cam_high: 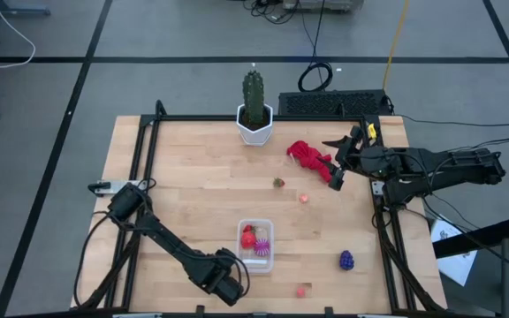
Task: Pick and placing Produce into tupperware
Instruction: Put the bottom strawberry into the transparent container
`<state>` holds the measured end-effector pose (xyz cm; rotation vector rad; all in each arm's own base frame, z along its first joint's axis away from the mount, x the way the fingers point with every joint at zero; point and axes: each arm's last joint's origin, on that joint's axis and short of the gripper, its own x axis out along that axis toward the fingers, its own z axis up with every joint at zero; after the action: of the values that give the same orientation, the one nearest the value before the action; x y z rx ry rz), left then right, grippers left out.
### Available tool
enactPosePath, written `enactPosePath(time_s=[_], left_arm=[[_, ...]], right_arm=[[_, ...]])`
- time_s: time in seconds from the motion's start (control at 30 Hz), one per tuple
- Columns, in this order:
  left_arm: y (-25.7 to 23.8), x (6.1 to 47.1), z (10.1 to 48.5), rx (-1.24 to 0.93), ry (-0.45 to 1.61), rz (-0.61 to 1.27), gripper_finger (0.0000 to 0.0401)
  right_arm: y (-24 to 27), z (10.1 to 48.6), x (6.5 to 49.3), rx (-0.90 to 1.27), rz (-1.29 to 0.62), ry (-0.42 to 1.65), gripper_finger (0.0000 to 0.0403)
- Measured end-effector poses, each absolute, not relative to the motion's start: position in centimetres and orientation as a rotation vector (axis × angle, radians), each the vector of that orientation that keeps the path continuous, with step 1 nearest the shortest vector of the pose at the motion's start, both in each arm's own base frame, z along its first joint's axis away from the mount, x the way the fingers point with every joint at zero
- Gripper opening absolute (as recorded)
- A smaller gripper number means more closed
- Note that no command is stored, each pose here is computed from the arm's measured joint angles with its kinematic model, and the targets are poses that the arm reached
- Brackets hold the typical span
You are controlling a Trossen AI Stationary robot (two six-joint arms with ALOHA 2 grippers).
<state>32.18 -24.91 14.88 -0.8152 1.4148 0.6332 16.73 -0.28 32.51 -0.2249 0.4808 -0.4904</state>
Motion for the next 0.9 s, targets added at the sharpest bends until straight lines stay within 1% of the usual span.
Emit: enactPosePath(time_s=[0.9], left_arm=[[-25.16, 32.15, 14.89, -0.803, 1.393, 0.618, 0.0124]], right_arm=[[-0.28, 32.52, 16.73, -0.224, -0.491, 0.479, 0.0219]])
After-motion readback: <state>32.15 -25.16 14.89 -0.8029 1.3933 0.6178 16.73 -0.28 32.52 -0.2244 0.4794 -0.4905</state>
